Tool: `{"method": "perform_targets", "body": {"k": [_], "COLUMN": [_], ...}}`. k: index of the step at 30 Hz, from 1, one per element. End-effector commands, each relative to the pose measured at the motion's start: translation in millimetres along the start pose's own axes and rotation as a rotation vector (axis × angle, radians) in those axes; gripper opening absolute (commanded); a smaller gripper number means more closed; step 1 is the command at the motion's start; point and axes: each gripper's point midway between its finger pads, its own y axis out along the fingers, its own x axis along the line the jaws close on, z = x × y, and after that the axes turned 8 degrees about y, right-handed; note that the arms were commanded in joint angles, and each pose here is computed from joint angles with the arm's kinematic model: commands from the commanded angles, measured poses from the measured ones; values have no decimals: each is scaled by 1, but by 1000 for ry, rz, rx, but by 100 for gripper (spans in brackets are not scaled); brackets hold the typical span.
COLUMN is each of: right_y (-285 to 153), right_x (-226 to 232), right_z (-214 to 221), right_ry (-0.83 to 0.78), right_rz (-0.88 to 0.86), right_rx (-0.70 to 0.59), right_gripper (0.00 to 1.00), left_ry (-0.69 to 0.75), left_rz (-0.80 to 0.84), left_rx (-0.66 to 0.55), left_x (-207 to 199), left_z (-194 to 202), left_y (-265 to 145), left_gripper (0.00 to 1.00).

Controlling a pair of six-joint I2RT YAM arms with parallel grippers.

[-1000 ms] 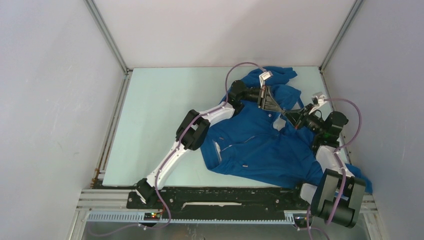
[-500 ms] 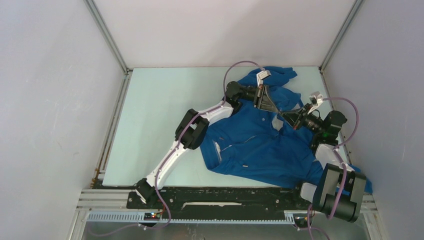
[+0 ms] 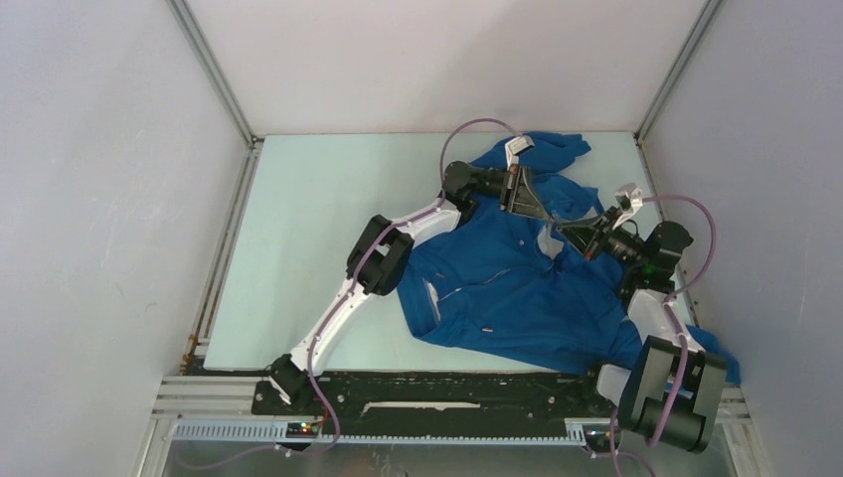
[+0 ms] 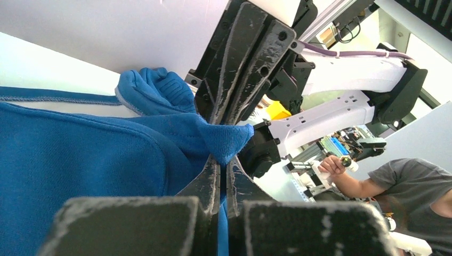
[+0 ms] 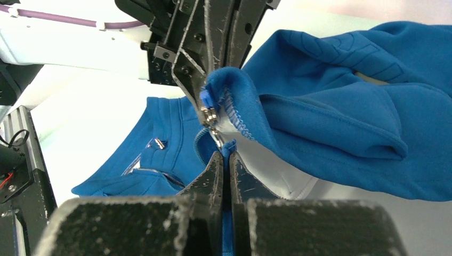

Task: Zip up the jacket

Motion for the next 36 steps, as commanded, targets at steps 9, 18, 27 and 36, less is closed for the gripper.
{"method": "perform_targets", "body": {"k": [9,18,27,36], "right_y": [-3,-5,-3,-1], "right_x": [19,17,18,18], "right_z": [-22,-29,-29,-25], "right_ry": [-103,-116,-120,-118], "right_rz": [-45,-37,-51,-53], "right_rx": [-31,-50,-50,-42], "right_gripper": [0,0,0,0], "left_ry": [35,31,29,35], "left_rz": [8,6,5,8], "left_rx": [0,14,18,24], "left_x": [-10,-9,-8,-10], "left_z": [-9,-7,-6,-5], "left_y": [1,4,6,7], "left_gripper": [0,0,0,0]}}
